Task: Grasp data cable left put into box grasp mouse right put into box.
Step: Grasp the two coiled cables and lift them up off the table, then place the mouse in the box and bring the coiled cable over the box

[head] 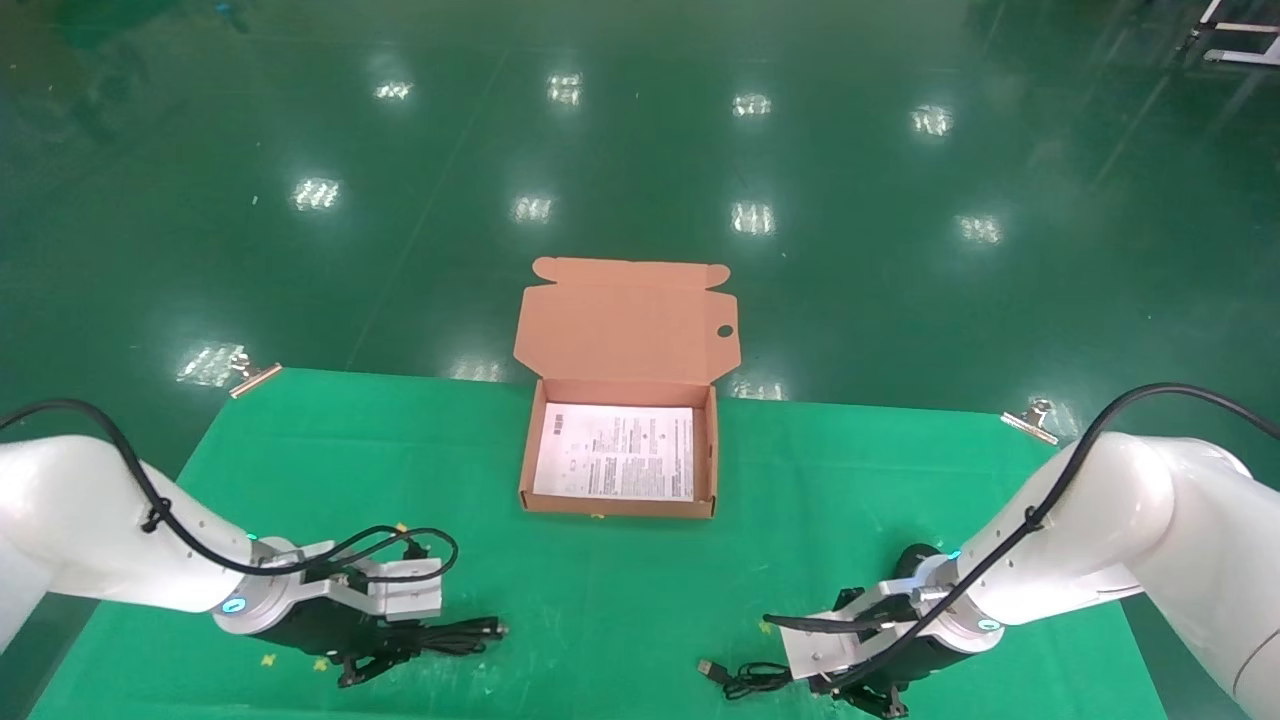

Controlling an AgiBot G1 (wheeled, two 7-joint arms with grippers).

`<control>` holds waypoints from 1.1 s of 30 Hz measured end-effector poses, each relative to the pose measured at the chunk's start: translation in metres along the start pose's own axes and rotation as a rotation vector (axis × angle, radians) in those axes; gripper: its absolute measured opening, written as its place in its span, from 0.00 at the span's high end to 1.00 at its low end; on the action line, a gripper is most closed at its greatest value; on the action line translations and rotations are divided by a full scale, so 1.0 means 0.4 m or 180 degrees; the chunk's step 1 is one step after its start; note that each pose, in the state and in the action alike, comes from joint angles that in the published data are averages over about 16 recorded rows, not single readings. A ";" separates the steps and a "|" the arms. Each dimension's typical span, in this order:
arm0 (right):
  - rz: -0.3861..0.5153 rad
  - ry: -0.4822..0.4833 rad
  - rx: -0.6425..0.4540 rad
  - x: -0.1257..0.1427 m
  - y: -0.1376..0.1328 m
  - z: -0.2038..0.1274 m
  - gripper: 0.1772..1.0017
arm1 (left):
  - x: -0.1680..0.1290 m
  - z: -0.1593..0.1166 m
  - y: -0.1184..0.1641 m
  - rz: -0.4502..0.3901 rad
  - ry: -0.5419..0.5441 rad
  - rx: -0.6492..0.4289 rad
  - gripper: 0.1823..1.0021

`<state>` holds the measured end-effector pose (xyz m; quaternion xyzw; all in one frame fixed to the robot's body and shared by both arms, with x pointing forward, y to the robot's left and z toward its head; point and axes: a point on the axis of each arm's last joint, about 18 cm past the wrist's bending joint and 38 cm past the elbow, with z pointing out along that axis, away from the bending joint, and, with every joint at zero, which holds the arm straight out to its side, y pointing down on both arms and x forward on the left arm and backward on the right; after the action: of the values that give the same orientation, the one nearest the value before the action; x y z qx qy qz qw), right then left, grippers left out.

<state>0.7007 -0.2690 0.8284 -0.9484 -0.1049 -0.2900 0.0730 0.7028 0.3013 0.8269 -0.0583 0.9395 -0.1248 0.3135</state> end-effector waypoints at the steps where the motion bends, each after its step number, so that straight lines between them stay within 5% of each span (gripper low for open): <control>1: 0.0000 0.0002 0.0001 0.000 0.000 0.000 0.76 | -0.001 -0.001 0.001 0.0007 -0.0005 -0.0004 0.74; 13: 0.0146 0.0345 0.0092 0.060 0.029 -0.106 0.93 | -0.047 -0.062 0.026 0.0204 -0.0313 -0.0024 0.88; 24: 0.0320 0.1400 0.0159 0.201 0.061 -0.370 0.95 | -0.137 -0.232 0.008 0.0376 -0.1014 0.0249 0.90; 33: 0.0054 0.2209 0.0413 0.342 -0.059 -0.535 0.95 | -0.208 -0.354 -0.098 0.0511 -0.1611 0.0575 0.90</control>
<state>0.6914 -0.2674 1.0834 -0.7876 -0.0843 -0.5871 0.1669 0.6848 0.3072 0.9949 0.0152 0.8180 -0.1644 0.5510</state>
